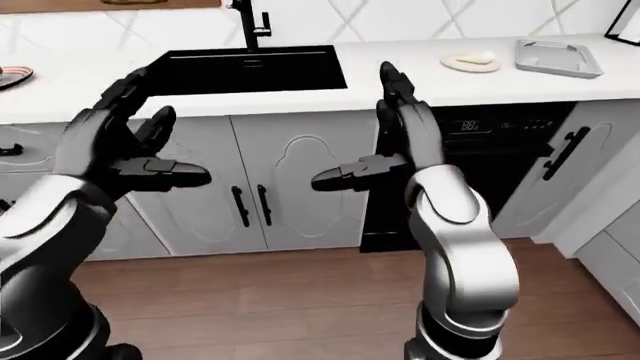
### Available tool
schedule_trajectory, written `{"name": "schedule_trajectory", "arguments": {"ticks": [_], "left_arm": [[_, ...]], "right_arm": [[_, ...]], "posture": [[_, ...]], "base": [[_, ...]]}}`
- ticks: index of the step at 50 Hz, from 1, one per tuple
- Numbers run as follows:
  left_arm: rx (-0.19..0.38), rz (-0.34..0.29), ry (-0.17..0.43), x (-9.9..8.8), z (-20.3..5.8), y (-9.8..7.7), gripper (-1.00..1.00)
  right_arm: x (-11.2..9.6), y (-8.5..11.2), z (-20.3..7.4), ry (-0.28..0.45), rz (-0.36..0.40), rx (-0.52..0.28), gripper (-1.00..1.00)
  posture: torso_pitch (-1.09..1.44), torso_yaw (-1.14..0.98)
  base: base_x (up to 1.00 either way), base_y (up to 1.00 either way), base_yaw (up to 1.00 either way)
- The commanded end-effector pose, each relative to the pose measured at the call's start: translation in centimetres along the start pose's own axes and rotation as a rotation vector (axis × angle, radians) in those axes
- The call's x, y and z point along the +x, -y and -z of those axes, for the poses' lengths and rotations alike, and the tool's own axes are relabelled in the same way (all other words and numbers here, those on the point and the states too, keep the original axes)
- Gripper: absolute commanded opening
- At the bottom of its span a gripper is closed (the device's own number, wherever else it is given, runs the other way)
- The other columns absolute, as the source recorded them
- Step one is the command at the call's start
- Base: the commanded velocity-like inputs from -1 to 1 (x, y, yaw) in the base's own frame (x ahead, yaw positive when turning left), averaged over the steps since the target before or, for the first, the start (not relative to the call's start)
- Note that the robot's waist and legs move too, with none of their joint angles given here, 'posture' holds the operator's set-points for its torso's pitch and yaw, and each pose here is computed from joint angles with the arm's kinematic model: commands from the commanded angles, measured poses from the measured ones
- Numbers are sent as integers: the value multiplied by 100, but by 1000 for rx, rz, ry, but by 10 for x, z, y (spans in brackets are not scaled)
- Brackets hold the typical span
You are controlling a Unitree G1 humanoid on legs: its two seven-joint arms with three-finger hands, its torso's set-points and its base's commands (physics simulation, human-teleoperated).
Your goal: Move the dessert items from the plate to the tray.
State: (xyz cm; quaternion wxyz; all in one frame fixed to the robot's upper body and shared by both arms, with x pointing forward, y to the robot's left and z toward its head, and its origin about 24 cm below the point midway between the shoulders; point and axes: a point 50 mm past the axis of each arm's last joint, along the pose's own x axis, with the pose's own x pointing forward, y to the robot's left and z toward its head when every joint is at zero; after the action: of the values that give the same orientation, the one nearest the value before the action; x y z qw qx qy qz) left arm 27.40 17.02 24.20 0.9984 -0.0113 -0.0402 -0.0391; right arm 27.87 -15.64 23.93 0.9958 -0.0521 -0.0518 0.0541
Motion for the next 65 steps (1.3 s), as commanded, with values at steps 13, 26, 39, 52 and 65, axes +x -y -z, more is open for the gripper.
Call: {"name": "schedule_trajectory", "arguments": {"ticks": [13, 26, 39, 52, 65], "left_arm": [[7, -4, 84, -1, -49, -13, 100], [6, -1, 86, -3, -47, -12, 100], [-1, 1, 95, -6, -51, -12, 100], [4, -2, 93, -6, -52, -14, 100], [7, 2, 94, -7, -55, -14, 100]], "right_arm": [[9, -4, -60, 123, -73, -45, 100], [7, -8, -64, 148, -126, -6, 100], [6, -9, -67, 160, -136, 25, 100], [7, -8, -67, 152, -135, 8, 100], [8, -9, -74, 170, -144, -4, 100]], "posture": [[0, 0], [0, 0], [0, 0], [0, 0], [0, 0]], "base": [[0, 87, 0], [0, 88, 0], [0, 56, 38], [0, 0, 100], [6, 69, 31]]}}
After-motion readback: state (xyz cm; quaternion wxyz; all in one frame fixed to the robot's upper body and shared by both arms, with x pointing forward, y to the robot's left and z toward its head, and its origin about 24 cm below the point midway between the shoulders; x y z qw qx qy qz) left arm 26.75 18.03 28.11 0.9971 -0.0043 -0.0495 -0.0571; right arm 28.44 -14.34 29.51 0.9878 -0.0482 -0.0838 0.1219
